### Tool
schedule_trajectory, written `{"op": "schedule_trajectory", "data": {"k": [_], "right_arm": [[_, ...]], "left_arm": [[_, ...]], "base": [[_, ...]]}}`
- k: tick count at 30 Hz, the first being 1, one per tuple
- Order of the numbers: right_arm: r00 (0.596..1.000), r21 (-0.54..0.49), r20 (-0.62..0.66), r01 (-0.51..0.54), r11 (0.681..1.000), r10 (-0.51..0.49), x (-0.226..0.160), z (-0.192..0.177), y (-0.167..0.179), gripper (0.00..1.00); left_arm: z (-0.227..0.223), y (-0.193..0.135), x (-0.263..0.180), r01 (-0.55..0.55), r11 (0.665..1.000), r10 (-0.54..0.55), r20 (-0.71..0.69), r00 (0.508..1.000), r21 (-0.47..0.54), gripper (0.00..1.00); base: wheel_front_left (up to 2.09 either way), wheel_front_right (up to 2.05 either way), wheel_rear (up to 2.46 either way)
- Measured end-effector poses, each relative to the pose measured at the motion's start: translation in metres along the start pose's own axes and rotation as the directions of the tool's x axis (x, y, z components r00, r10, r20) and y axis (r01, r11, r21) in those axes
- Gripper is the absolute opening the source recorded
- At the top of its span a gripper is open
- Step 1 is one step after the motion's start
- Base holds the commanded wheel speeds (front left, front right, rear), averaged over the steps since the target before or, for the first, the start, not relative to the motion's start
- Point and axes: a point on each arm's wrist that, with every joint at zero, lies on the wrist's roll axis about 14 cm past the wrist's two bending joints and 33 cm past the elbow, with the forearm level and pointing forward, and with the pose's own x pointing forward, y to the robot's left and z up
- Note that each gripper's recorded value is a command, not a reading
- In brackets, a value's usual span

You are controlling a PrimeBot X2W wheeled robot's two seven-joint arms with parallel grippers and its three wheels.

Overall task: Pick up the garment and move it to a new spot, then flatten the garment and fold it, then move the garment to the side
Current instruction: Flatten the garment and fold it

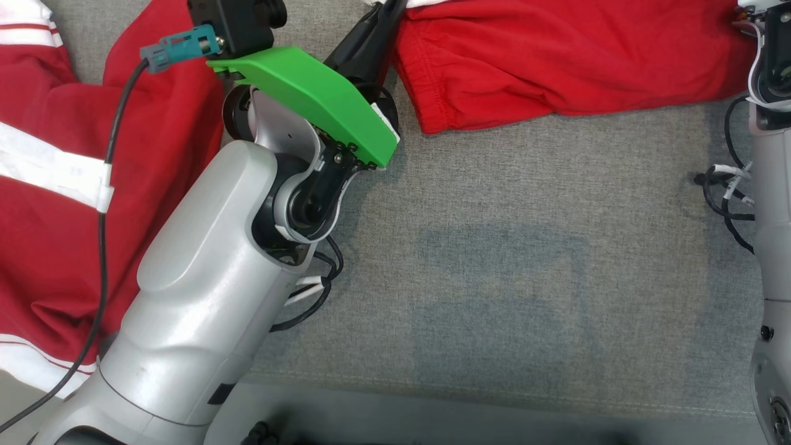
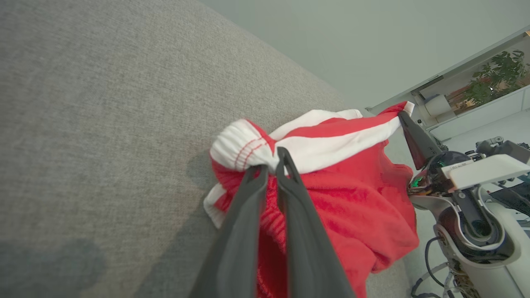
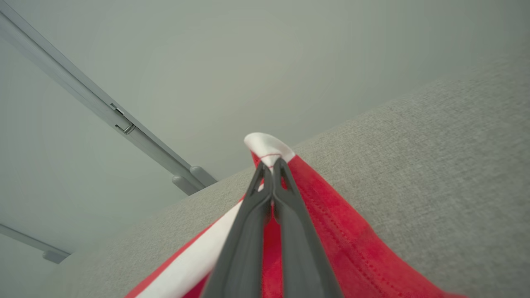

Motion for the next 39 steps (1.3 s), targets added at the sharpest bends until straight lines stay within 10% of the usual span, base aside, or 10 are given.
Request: {"op": "schedule_trajectory", "data": {"k": [1, 2, 3, 4, 5, 21, 30, 39], "right_arm": [[1.000, -0.003, -0.003, 0.004, 1.000, -0.004, 0.000, -0.001, -0.001, 0.00], [1.000, -0.008, -0.002, 0.008, 1.000, -0.008, 0.000, -0.001, -0.003, 0.20], [1.000, -0.013, -0.003, 0.011, 1.000, -0.011, 0.000, -0.002, -0.004, 0.51], [1.000, -0.016, -0.002, 0.014, 1.000, -0.014, 0.001, -0.001, -0.004, 0.95], [1.000, -0.022, 0.011, 0.020, 1.000, -0.020, 0.000, 0.000, -0.005, 1.00], [0.976, 0.002, 0.191, -0.109, 0.994, 0.107, -0.022, 0.054, 0.036, 1.00], [0.970, -0.380, 0.164, -0.107, 0.919, 0.180, -0.067, 0.072, 0.020, 1.00], [0.961, -0.505, 0.221, -0.035, 0.862, 0.169, -0.121, 0.103, 0.014, 1.00]], "left_arm": [[0.000, -0.001, 0.001, 0.002, 1.000, -0.002, 0.003, 1.000, -0.003, 0.38], [0.000, -0.001, 0.001, 0.003, 1.000, -0.003, 0.001, 1.000, -0.004, 0.84], [0.000, -0.001, 0.001, 0.003, 1.000, -0.003, 0.003, 1.000, -0.004, 1.00], [0.001, -0.002, 0.002, 0.003, 1.000, -0.003, 0.005, 1.000, -0.002, 1.00], [0.000, -0.001, 0.002, 0.000, 1.000, 0.000, 0.008, 1.000, -0.005, 1.00], [0.019, -0.040, -0.024, 0.054, 0.999, -0.054, 0.114, 0.992, 0.002, 1.00], [0.043, -0.020, -0.065, -0.043, 0.973, -0.013, 0.241, 0.970, 0.228, 1.00], [0.041, 0.007, -0.112, -0.151, 0.914, 0.049, 0.266, 0.963, 0.377, 1.00]], "base": [[0.00, 0.00, 0.00], [0.00, 0.00, 0.00], [0.00, 0.00, 0.00], [0.00, 0.00, 0.00], [0.00, 0.00, 0.00], [0.00, 0.00, 0.00], [0.00, 0.00, 0.00], [0.00, 0.00, 0.00]]}}
